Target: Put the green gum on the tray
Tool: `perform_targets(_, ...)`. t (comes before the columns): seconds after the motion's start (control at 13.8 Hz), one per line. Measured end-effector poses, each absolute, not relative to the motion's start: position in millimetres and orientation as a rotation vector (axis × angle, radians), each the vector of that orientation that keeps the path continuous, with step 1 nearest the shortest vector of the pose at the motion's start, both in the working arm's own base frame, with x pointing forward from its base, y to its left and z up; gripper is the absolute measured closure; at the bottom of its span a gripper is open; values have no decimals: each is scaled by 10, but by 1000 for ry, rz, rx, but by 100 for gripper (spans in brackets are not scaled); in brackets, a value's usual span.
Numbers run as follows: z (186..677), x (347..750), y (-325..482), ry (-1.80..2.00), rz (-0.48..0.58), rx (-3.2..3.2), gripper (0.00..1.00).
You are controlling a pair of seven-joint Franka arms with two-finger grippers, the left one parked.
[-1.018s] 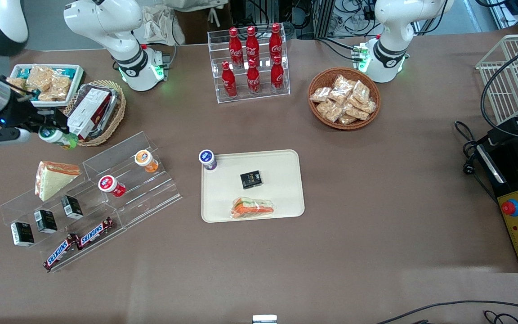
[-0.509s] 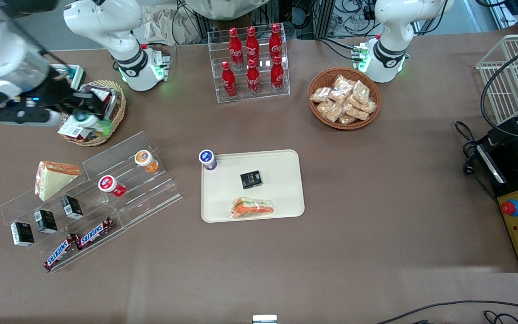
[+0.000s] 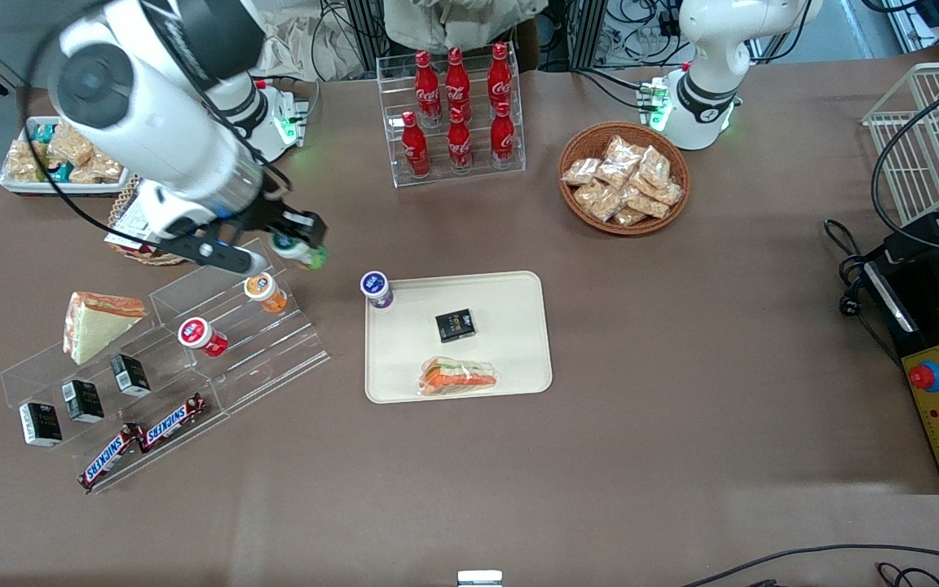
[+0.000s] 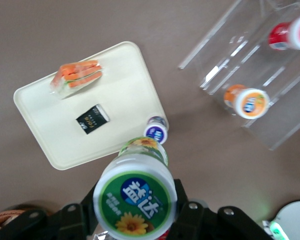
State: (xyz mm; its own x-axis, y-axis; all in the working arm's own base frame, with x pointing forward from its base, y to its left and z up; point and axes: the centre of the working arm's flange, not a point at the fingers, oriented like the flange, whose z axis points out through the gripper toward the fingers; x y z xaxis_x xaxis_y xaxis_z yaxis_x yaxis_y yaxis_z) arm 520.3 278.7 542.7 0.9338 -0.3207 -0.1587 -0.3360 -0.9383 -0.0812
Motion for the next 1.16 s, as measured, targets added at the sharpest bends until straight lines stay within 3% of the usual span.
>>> perform_targets(0.58, 4033, 5345, 3311, 399, 251, -3051, 42)
perform_targets(1.16, 3065, 5216, 3431, -18, 122, -3074, 42)
